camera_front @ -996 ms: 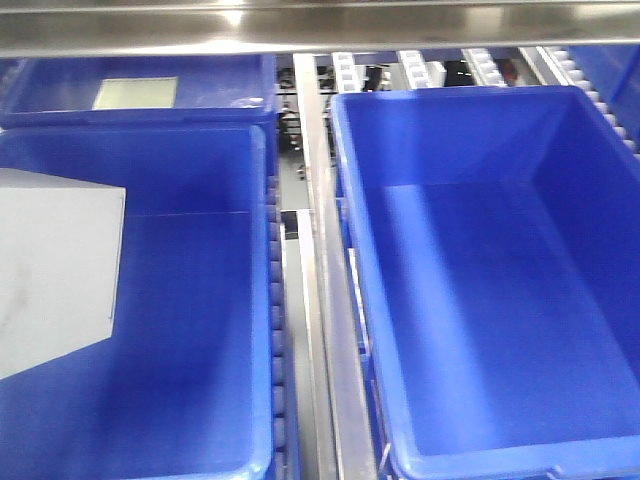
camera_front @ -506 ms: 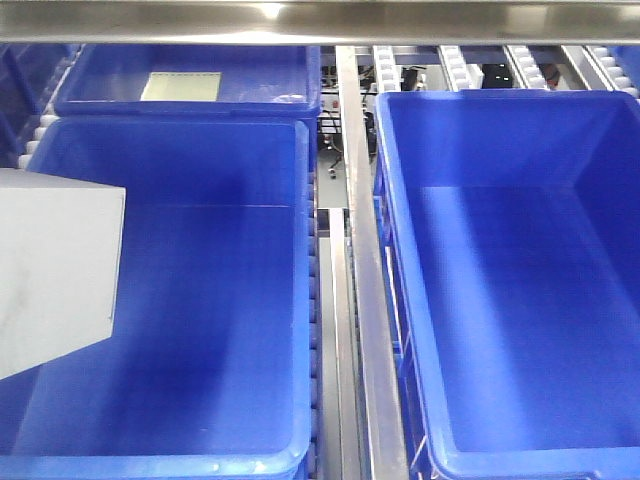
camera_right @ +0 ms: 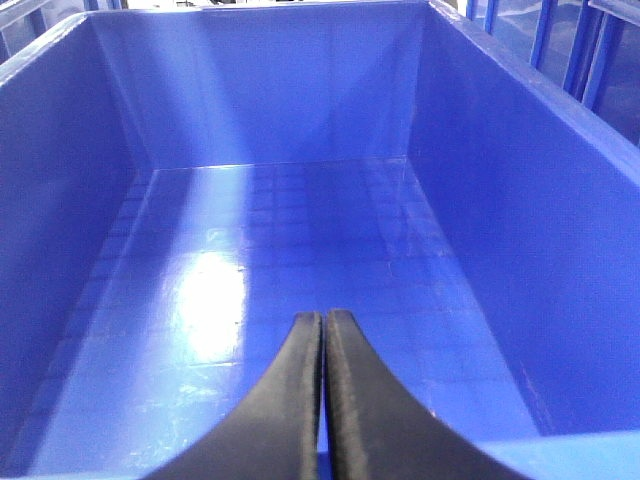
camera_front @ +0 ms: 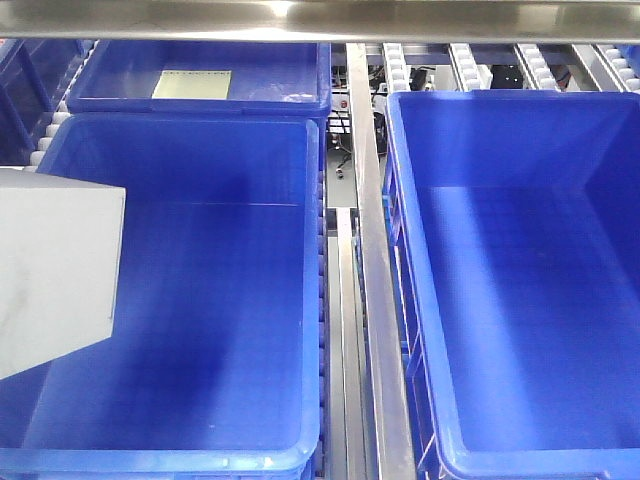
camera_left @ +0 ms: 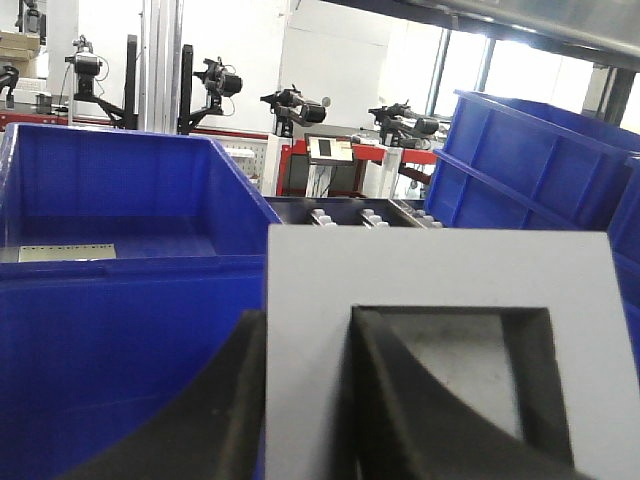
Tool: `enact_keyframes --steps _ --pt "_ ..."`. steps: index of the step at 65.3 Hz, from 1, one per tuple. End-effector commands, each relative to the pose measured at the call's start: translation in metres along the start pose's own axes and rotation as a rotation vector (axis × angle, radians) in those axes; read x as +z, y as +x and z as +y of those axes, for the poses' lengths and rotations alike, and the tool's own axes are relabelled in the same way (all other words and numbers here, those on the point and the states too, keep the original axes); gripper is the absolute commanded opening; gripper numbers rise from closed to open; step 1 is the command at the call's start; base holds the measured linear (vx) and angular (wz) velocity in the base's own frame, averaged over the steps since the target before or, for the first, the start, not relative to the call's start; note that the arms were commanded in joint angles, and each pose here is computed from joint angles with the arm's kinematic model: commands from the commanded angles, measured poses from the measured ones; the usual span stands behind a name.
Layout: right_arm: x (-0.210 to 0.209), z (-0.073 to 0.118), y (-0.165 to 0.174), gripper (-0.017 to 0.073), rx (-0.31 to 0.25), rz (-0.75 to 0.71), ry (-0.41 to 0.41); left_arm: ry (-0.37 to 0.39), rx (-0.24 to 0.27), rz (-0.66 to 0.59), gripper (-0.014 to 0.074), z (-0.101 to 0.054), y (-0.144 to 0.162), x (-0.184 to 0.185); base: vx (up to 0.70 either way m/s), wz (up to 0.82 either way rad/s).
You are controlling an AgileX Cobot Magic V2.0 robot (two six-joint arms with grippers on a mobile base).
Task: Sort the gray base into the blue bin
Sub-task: 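Turn the base to face the rack of open blue bins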
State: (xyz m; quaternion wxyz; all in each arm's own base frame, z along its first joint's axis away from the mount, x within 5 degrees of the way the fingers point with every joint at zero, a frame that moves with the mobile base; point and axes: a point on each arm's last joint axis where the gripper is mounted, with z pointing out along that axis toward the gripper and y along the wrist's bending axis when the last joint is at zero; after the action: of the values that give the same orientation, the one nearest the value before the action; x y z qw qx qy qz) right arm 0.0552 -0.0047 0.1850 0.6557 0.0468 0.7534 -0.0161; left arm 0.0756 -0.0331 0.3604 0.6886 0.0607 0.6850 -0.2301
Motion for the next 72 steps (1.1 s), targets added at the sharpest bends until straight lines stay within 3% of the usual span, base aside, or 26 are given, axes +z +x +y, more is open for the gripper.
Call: enact_keyframes --steps 1,72 --pt "-0.0002 0.0 -0.0058 -0.0005 -0.013 -0.069 0.0 0.026 -0.013 -0.128 -0.0006 -0.004 -0.0188 -0.0021 0.0 0.0" --pt "-0.0002 0.0 -0.0058 -0.0005 -0.013 -0.069 0.0 0.034 -0.022 -0.182 -0.0006 -0.0045 -0.0236 -0.0007 0.0 0.0"
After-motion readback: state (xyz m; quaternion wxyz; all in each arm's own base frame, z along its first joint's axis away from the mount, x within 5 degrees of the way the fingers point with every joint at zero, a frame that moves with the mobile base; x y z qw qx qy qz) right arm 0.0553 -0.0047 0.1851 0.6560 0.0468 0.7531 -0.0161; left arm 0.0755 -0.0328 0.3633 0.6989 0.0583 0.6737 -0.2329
